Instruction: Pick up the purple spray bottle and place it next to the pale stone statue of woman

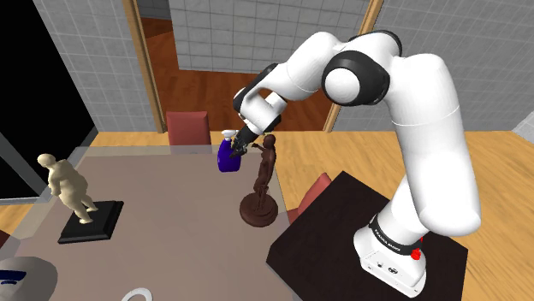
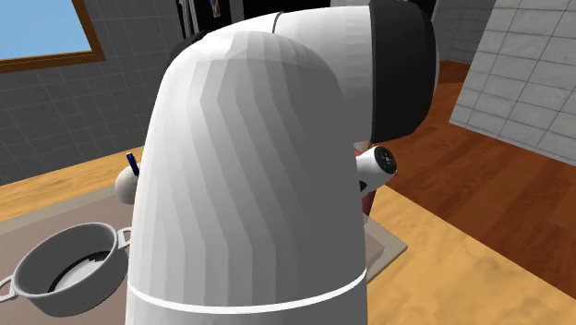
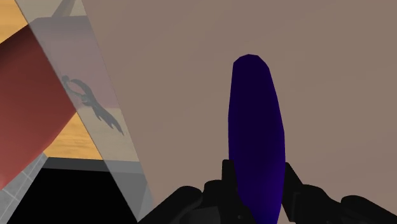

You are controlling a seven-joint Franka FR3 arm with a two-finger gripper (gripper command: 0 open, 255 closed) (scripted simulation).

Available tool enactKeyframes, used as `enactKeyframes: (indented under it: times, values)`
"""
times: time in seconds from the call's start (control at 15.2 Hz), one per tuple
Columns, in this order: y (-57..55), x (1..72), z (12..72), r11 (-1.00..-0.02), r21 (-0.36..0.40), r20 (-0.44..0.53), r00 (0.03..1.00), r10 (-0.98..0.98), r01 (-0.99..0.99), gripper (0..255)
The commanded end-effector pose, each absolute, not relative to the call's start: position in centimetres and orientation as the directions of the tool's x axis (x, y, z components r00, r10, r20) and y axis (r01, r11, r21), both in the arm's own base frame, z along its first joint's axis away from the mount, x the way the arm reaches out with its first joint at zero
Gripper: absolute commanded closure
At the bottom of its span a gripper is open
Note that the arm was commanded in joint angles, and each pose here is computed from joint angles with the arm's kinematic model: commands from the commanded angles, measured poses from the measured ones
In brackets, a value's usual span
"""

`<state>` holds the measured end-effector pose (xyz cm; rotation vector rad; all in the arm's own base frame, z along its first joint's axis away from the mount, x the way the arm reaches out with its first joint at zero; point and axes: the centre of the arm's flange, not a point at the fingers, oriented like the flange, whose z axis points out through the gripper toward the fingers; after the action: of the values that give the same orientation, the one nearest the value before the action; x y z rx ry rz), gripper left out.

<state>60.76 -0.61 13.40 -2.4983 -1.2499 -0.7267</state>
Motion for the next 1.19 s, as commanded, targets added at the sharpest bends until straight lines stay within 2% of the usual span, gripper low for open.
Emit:
enactKeyframes:
  times: [0.0, 1.12]
  values:
    - [-0.6, 60.7, 14.5, -0.599, -0.004, 0.538, 0.506, 0.674, 0.801, 255]
    - [-0.6, 60.7, 23.5, -0.599, -0.004, 0.538, 0.506, 0.674, 0.801, 255]
